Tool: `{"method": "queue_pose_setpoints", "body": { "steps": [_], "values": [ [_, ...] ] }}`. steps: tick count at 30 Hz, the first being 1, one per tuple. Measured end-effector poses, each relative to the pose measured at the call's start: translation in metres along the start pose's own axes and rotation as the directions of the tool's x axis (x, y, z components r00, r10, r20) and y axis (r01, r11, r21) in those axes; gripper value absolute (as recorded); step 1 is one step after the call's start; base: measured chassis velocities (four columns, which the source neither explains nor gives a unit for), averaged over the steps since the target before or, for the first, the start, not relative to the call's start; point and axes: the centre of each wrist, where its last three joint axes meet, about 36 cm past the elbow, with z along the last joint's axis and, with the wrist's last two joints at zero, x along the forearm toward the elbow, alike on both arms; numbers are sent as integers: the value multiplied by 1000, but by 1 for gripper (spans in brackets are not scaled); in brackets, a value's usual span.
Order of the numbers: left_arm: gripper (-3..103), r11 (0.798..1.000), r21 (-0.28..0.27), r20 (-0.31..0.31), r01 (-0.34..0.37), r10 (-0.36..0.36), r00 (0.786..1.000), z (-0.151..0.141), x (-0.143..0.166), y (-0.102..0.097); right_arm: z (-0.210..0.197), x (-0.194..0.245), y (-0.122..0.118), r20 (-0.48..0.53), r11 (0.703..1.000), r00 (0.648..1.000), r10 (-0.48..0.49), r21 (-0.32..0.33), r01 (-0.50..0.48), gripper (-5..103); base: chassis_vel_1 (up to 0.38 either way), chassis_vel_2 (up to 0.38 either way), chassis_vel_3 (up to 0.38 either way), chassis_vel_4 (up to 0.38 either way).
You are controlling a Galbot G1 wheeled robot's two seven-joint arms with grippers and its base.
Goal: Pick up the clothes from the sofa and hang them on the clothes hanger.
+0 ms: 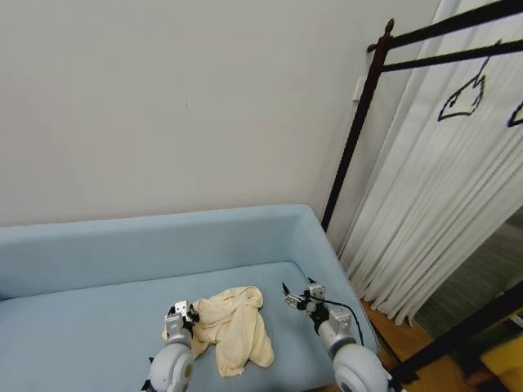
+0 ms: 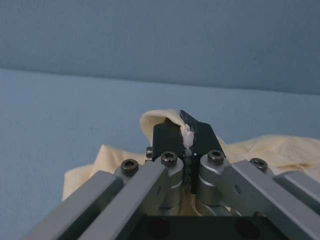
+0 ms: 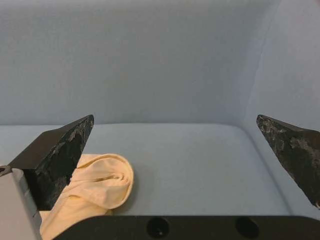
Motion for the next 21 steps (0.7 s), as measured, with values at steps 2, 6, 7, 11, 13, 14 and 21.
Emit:
{"method": "queue_pose_setpoints", "body": {
  "steps": [2,6,7,11,13,14,21],
  "values": [
    [1,1000,-12,35,-9,10,999,-9,4,9,6,-7,8,-33,998,999,-8,-55,6,100,0,0,0,0],
    [1,999,-30,81,-20,22,996,-21,6,24,9,-30,22,-106,983,994,-27,-181,8,100,0,0,0,0],
    [1,999,-29,90,-24,26,996,-23,6,26,10,-38,25,-131,976,991,-38,-218,8,100,0,0,0,0],
    [1,999,-20,123,-44,46,991,-29,5,34,11,-64,35,-211,944,973,-91,-331,16,100,0,0,0,0],
    [1,999,-16,130,-48,49,990,-30,4,36,12,-72,38,-239,932,965,-109,-363,15,100,0,0,0,0],
    [1,999,-11,134,-53,54,989,-30,3,37,13,-79,42,-262,920,957,-127,-393,14,100,0,0,0,0],
    [1,997,30,152,-74,68,986,-30,-2,43,22,-119,73,-380,887,911,-158,-461,-38,100,0,0,0,0]
  ]
}}
